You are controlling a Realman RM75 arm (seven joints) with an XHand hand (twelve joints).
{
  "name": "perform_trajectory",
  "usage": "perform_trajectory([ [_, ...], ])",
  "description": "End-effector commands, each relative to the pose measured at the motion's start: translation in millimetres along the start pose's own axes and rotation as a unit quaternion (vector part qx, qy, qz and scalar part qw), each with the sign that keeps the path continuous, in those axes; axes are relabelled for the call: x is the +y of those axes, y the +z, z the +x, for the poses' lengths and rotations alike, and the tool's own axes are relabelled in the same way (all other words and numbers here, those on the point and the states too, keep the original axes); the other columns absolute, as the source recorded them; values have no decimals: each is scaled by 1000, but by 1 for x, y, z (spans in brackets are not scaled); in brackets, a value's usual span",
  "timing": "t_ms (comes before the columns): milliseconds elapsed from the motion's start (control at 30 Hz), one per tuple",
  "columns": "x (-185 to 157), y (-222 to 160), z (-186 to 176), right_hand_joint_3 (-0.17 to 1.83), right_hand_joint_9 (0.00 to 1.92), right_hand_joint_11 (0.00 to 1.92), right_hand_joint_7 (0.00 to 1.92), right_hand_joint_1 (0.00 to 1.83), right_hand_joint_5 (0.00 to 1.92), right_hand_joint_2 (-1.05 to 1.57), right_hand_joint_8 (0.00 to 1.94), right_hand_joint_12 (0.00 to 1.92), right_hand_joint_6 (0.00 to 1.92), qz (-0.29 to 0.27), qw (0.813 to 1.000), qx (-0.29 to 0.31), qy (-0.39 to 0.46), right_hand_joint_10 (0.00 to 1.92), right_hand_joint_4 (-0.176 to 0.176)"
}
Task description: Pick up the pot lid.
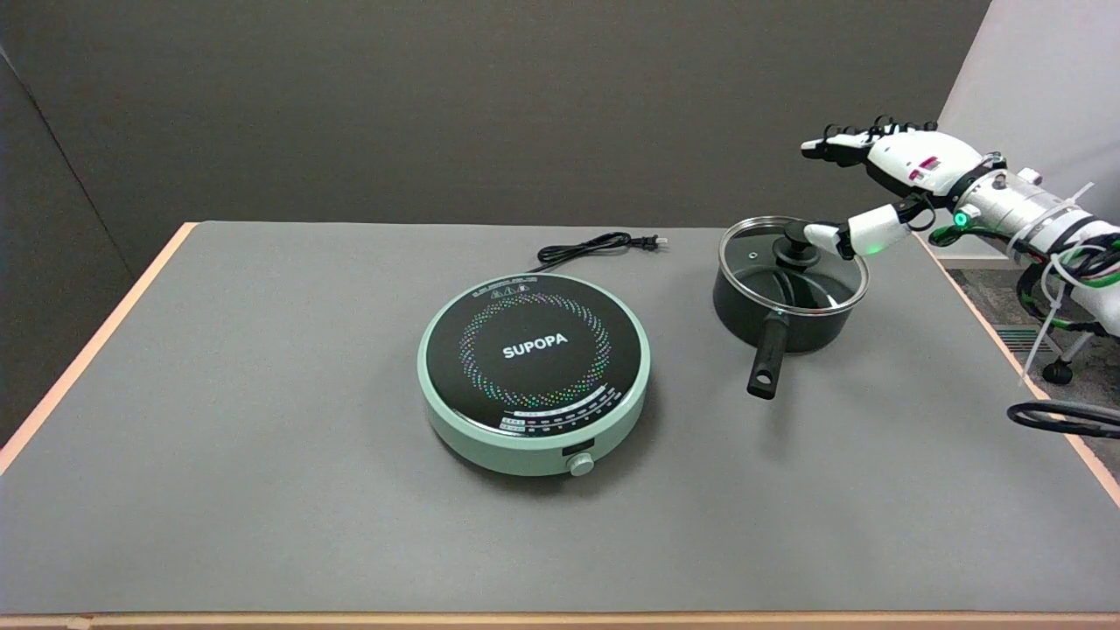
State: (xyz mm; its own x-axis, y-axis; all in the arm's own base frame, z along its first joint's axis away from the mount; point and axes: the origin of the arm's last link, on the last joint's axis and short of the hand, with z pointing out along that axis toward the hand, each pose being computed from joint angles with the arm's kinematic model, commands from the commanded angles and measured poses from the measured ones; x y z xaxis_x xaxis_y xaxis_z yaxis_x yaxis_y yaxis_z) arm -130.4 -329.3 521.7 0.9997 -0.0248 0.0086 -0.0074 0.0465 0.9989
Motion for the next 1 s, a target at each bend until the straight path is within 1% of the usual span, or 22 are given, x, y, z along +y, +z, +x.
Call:
perform_trajectory([
  [33,-11,5,8,870,436,186,371,561,276,477,169,451,162,-34,999,-30,-5,235,78],
  [267,-8,4,6,867,435,192,370,552,275,476,170,454,163,-60,997,-44,-3,234,79],
  [567,-8,5,12,866,436,196,368,548,277,472,169,469,163,-61,997,-36,-2,234,81],
  [667,-7,7,16,866,438,196,369,547,277,473,170,471,163,-59,998,-31,-5,235,83],
  [767,-9,11,13,866,440,197,372,547,278,473,170,471,163,-52,998,-39,-12,235,84],
  [867,-23,25,13,866,442,199,374,545,279,473,170,473,163,-33,998,-42,-18,236,85],
  [1000,-31,33,19,867,444,203,375,546,280,469,170,479,163,-23,999,-37,-22,237,86],
])
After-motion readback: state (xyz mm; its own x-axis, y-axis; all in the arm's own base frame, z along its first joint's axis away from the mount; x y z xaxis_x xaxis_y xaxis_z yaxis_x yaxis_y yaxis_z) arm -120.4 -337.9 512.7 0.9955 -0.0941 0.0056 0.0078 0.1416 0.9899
